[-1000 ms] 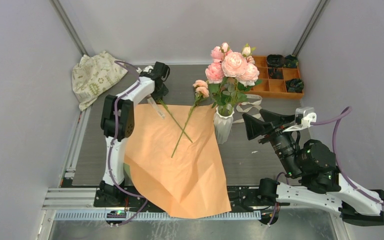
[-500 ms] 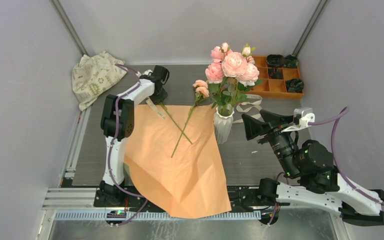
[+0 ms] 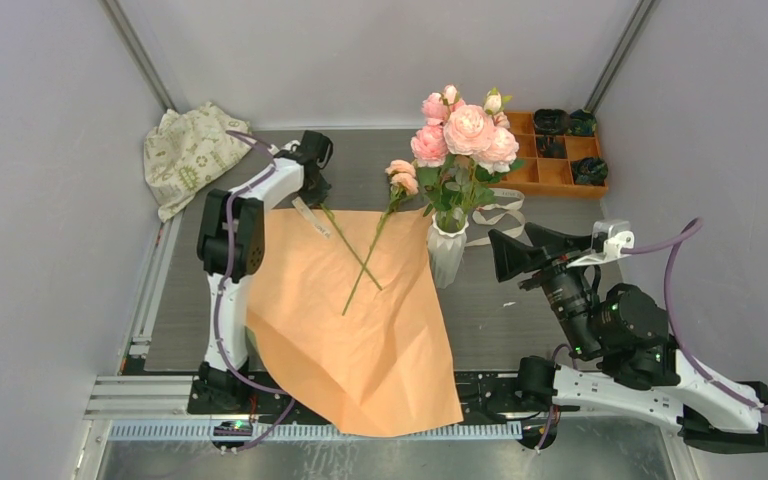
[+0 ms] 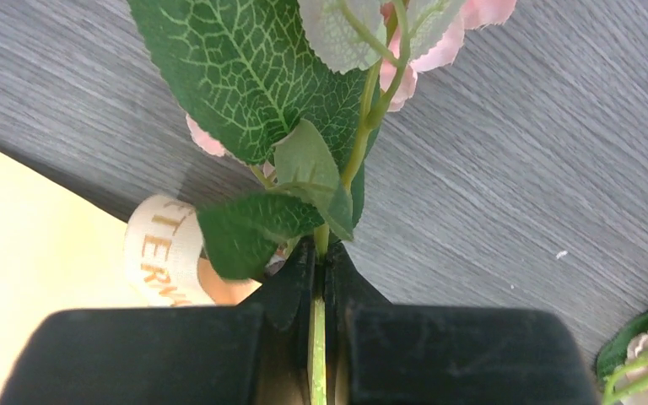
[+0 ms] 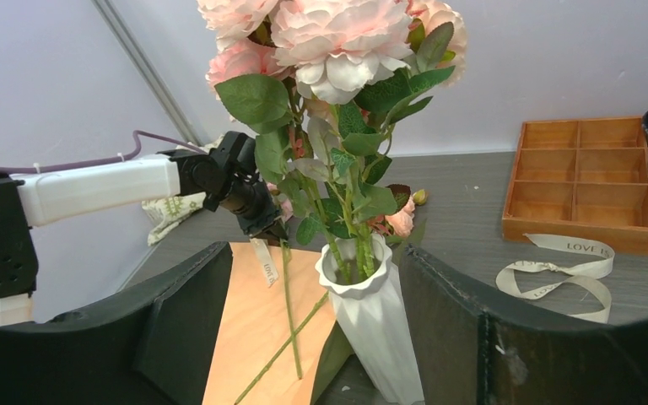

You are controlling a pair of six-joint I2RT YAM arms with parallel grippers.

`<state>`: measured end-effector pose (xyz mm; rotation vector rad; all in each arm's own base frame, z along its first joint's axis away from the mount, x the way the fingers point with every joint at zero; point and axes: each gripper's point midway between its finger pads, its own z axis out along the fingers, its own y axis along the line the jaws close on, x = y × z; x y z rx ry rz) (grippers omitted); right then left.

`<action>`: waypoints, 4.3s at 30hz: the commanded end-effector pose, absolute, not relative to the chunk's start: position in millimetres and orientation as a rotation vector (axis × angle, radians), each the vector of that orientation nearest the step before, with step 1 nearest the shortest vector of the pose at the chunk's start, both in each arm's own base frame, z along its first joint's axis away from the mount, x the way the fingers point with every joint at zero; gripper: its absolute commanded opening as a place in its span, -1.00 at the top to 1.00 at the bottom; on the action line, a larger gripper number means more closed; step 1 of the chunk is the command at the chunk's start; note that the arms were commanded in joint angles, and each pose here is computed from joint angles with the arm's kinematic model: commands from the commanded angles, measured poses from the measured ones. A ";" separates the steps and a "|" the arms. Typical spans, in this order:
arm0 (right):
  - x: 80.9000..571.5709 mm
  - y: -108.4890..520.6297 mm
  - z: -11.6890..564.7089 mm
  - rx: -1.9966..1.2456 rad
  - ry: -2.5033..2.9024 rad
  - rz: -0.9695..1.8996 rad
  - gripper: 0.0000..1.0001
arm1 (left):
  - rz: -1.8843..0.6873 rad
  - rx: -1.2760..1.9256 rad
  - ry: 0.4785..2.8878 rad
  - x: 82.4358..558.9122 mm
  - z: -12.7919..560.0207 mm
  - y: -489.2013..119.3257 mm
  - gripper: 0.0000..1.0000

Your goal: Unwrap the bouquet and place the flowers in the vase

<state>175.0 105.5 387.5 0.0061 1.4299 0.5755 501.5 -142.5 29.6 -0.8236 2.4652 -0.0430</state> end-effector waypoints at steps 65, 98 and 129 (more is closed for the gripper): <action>172.8 45.3 361.9 0.232 1.406 0.537 -0.50 | -0.978 0.284 0.997 286.1 524.4 -392.3 0.94; 179.6 100.2 368.1 0.064 1.461 0.537 -0.58 | -0.916 0.262 1.324 258.1 391.2 -361.4 -0.46; 213.6 420.5 219.2 -0.524 2.209 0.238 -0.50 | -0.160 -0.495 1.478 208.2 392.2 -35.1 -0.11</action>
